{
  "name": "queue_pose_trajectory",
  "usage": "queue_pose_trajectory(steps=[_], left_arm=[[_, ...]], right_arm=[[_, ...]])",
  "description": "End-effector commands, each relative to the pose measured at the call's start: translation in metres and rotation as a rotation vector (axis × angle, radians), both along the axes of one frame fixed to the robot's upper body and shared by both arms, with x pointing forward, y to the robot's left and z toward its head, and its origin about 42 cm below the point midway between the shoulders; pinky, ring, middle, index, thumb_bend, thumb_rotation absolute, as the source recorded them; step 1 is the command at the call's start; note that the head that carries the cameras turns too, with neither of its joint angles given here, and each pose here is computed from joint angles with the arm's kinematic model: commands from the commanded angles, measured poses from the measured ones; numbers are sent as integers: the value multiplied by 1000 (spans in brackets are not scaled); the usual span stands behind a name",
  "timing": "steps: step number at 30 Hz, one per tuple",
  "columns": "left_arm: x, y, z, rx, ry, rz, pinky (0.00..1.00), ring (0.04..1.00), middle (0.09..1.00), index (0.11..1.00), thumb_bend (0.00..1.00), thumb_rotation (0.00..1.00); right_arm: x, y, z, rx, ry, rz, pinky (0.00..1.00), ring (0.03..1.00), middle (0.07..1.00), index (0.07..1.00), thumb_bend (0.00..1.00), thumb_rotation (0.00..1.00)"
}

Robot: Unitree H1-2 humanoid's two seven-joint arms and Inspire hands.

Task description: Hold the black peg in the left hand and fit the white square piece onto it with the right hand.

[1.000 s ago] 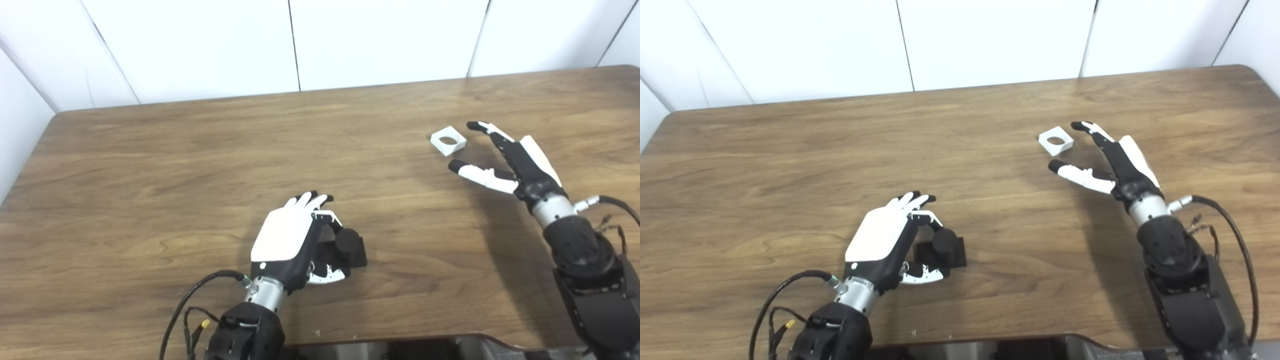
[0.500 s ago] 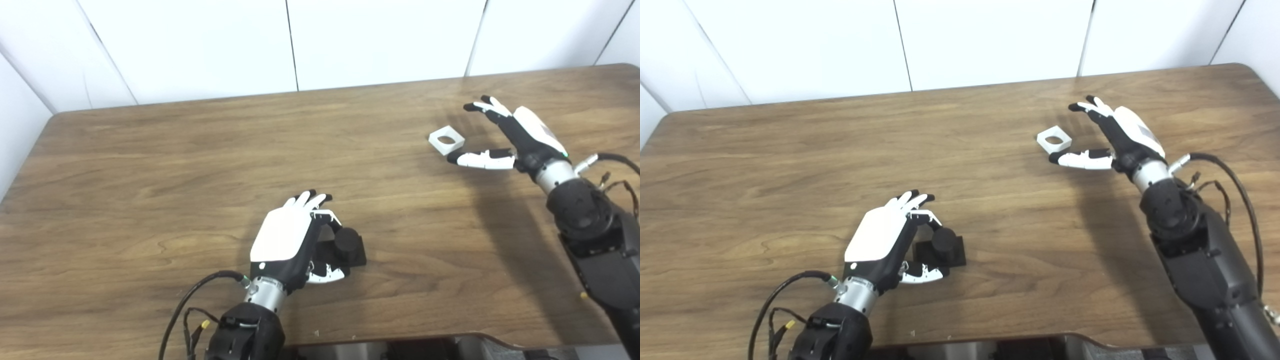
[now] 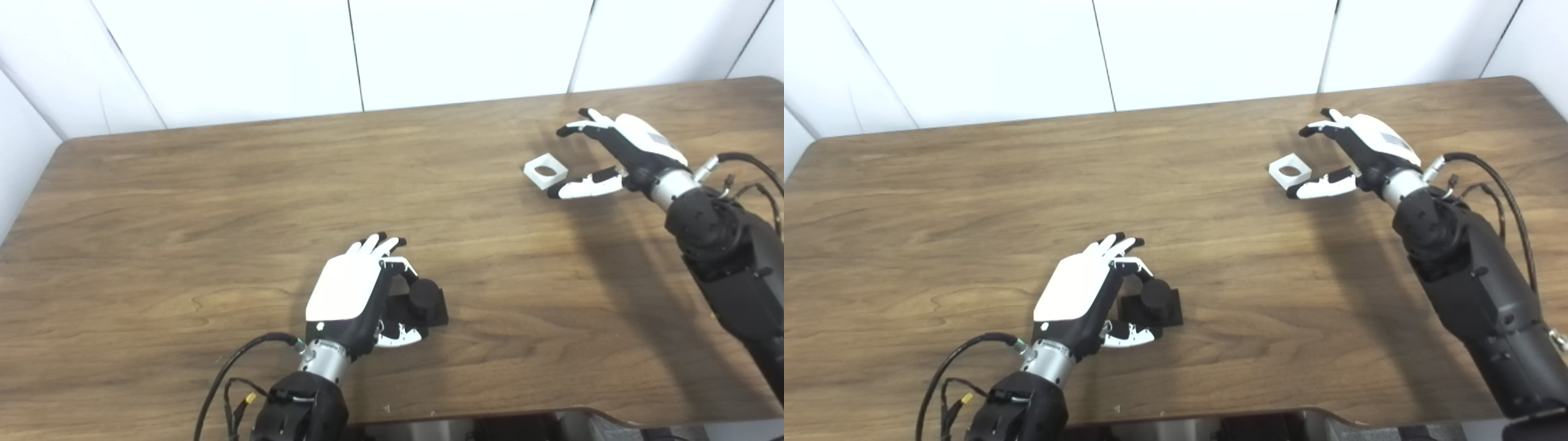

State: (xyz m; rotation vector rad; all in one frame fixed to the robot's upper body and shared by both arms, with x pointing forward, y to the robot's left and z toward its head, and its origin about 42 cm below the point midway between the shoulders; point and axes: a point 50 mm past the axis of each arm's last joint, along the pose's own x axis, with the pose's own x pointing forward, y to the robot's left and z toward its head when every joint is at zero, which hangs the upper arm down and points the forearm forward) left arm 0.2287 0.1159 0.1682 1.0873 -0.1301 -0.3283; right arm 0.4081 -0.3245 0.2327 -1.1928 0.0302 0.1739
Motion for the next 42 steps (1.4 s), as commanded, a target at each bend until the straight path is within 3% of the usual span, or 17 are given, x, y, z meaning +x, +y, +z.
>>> queue_pose_trajectory(steps=[1, 12, 20, 42], left_arm=[[-1, 0, -4, 11, 3, 0, 960, 974, 910, 491, 514, 70], [-2, -3, -3, 19, 6, -1, 970, 975, 910, 491, 513, 73], [-3, -4, -4, 19, 9, -1, 979, 979, 911, 492, 513, 74], [-4, -8, -4, 22, 3, 0, 967, 973, 908, 491, 514, 74]], right_arm=[[15, 0, 40, -80, -105, 41, 1000, 1000, 1000, 830, 793, 348], [34, 7, 56, -248, -75, 90, 1000, 1000, 1000, 817, 813, 302], [45, 9, 59, -315, -44, 108, 1000, 1000, 1000, 816, 811, 304], [62, 33, 60, -526, 6, 262, 1000, 1000, 1000, 773, 816, 225]])
